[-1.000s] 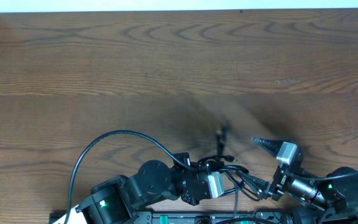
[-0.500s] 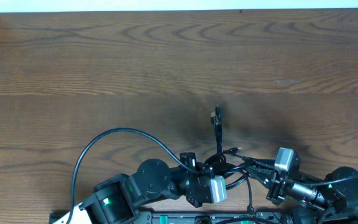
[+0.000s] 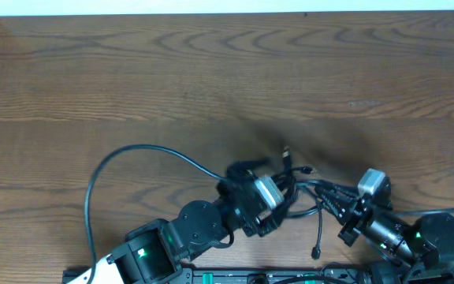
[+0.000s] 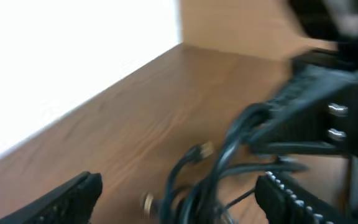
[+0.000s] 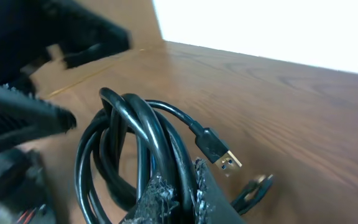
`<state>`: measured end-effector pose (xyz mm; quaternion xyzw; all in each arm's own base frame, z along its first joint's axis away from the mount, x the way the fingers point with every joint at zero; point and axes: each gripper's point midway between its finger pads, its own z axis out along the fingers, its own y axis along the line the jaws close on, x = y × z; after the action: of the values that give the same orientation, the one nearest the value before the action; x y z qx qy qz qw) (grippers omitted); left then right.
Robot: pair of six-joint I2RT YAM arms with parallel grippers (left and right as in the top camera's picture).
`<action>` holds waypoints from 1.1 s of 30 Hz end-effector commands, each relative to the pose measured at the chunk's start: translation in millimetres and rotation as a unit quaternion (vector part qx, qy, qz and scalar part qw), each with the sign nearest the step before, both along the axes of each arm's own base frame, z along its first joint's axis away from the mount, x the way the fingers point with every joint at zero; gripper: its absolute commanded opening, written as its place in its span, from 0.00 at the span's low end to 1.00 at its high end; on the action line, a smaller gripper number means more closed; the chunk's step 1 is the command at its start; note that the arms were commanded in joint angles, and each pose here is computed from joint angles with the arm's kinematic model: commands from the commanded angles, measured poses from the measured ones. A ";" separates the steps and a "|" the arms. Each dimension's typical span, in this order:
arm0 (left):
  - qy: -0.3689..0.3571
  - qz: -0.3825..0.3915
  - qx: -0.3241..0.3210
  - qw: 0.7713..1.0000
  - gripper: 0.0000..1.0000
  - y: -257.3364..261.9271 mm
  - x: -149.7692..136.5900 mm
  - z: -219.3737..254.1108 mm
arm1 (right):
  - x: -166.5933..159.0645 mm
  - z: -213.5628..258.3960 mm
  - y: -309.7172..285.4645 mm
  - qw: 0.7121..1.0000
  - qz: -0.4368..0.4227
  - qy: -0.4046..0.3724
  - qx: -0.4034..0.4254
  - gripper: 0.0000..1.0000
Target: Untangle cables
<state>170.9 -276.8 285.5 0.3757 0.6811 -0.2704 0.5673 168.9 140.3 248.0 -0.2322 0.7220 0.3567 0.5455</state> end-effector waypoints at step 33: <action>0.177 0.102 -0.091 0.975 0.97 17.6 9.4 -12.2 | -7.5 30.3 9.0 0.997 0.033 -0.012 0.061 0.01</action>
<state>180.9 -257.6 258.2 0.1999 0.7875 -0.3220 0.4860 174.1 140.1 272.3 -0.1969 0.7009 0.3870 0.5658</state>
